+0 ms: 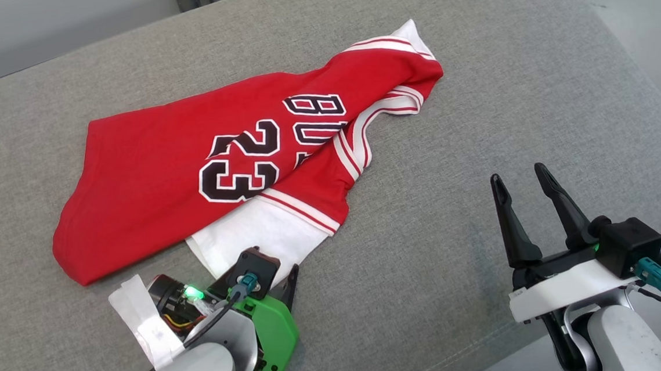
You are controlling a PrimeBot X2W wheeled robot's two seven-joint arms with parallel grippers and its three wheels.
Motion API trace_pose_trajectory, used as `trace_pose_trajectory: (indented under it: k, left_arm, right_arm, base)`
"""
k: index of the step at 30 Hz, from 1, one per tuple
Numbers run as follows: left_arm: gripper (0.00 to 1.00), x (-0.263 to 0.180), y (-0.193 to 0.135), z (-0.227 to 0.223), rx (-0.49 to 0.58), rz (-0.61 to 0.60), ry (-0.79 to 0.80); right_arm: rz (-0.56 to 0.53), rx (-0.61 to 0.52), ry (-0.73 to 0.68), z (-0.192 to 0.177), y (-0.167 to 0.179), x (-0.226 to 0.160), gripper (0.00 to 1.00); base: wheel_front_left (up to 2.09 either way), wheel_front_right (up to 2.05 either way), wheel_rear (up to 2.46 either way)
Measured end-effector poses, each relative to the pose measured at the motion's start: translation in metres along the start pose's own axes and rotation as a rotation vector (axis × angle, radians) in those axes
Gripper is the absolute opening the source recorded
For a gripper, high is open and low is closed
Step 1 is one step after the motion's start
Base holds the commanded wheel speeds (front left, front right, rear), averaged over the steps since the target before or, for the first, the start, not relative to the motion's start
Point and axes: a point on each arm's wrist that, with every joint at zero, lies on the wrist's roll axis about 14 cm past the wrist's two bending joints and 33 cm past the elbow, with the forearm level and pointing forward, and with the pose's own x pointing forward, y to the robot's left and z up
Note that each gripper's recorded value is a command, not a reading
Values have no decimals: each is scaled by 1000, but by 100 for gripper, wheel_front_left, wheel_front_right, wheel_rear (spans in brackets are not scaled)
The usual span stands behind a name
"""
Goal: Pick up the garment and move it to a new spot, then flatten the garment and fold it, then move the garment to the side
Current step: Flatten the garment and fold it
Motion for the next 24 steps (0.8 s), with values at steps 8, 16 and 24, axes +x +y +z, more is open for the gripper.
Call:
trace_pose_trajectory:
  k: [8,16,24]
  left_arm:
    - [0,6,-17,5,-18,-73,4]
    - [0,2,-71,87,-171,-262,-201]
    - [0,1,-147,191,-372,-525,-371]
  right_arm:
    - [-33,-5,-5,3,-9,-7,100]
    - [-69,1,-25,11,-17,-15,100]
    - [-115,20,-29,12,-26,-17,100]
  base:
    - [0,0,0]
    - [0,0,0]
    - [0,0,0]
